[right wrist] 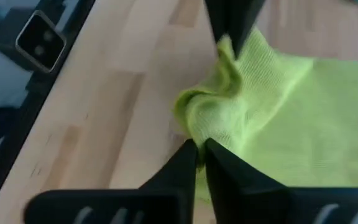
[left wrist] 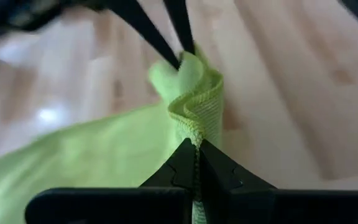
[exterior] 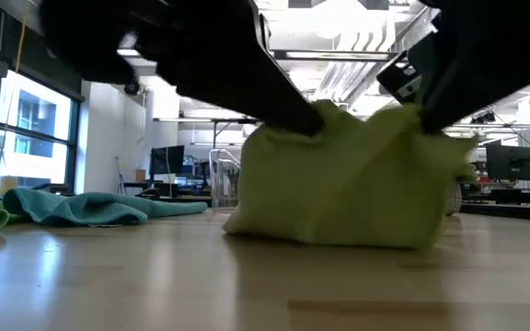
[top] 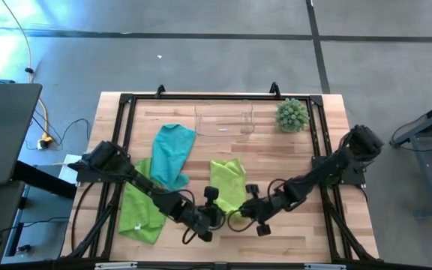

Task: Roll microfiber towels into tight, uniform cylinder then place into a basket
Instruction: Roll the light green microfiber cloth

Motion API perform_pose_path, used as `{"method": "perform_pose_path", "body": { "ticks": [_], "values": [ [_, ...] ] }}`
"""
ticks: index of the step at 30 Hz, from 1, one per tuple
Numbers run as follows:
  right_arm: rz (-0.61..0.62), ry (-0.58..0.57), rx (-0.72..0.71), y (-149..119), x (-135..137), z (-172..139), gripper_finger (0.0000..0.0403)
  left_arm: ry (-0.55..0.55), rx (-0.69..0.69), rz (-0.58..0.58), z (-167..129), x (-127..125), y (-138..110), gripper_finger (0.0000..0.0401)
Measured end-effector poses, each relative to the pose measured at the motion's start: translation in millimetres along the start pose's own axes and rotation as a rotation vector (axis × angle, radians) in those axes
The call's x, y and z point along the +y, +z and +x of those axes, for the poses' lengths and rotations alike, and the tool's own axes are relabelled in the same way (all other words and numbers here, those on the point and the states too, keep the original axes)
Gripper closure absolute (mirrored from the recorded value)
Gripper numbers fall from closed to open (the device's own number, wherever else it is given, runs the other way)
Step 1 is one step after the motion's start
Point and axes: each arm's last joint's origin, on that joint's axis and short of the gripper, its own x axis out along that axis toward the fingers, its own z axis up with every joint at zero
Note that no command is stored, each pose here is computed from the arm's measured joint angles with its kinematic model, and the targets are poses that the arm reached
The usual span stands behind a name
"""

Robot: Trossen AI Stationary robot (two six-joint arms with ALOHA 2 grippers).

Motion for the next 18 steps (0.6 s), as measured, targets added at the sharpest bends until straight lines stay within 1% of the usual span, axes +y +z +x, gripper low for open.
{"method": "perform_pose_path", "body": {
  "ticks": [2, 4, 7, 9, 11, 13, 16, 18],
  "values": [
    [-0.006, 0.027, -0.004, 3.0, 5.3, 2.6, 0.034, -0.046, 0.002, -0.043, -1.3, -4.1, -0.7, 0.0398],
    [-0.013, 0.035, -0.001, 4.3, 9.1, 0.8, 0.0318, -0.117, -0.013, -0.112, -1.9, -7.6, 1.9, 0.0398],
    [-0.019, 0.038, 0.005, 8.9, 12.0, -4.6, 0.0295, -0.219, 0.001, -0.203, -2.7, -10.2, 2.2, 0.0397],
    [-0.023, 0.023, 0.023, 10.8, 11.8, -7.3, 0.0288, -0.233, 0.008, -0.248, -3.5, -11.4, 2.3, 0.0389],
    [-0.043, -0.039, 0.052, 8.1, 8.7, -7.7, 0.0286, -0.235, 0.018, -0.263, -4.3, -13.0, 1.4, 0.0376],
    [-0.061, -0.131, 0.048, 6.5, 4.2, -5.4, 0.0286, -0.241, 0.029, -0.261, -5.2, -14.6, 0.3, 0.0358],
    [-0.051, -0.262, 0.029, 4.0, -7.5, -1.5, 0.0286, -0.258, 0.042, -0.279, -7.0, -18.0, -0.8, 0.0328],
    [-0.021, -0.301, 0.029, 4.3, -16.4, 3.7, 0.0286, -0.264, 0.042, -0.278, -8.5, -20.5, -0.9, 0.0307]
  ]
}}
